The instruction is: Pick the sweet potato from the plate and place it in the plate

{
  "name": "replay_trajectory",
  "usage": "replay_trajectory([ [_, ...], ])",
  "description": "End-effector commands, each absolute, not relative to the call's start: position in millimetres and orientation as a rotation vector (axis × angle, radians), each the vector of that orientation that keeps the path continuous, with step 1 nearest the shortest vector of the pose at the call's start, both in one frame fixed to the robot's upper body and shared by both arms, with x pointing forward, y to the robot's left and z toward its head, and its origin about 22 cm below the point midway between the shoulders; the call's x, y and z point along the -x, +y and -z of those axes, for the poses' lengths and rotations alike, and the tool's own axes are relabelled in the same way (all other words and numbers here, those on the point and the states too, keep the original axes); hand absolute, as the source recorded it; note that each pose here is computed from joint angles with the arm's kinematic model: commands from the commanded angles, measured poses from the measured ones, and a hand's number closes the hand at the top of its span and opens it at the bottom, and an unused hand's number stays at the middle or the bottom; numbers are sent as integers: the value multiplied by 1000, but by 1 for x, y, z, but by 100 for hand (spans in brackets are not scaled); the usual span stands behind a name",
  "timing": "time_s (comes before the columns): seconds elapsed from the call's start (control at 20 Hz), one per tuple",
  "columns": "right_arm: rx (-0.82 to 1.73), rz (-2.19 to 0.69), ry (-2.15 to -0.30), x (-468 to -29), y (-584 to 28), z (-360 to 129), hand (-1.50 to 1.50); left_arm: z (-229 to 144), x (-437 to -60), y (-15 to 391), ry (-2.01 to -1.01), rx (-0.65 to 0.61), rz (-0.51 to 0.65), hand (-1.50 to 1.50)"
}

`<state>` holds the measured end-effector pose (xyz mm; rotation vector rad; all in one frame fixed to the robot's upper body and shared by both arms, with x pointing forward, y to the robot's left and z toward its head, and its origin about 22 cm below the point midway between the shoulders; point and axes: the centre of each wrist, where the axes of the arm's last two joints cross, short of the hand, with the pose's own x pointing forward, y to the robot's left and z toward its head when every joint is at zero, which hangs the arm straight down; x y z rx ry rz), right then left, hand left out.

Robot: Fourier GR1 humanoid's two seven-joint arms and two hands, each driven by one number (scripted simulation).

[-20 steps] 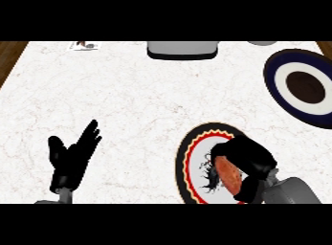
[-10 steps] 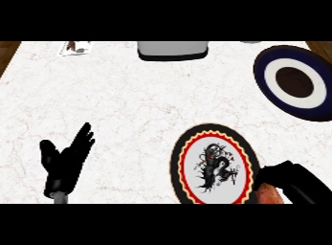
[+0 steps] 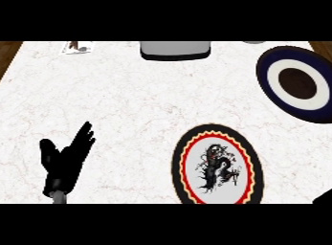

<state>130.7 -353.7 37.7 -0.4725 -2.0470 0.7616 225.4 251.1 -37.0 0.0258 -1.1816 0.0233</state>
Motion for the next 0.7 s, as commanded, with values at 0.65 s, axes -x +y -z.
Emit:
replay_trajectory([
  [0.65,563,-162,-2024,-233,-467,-51,150,27,-231,242,-1188,7,16,0],
])
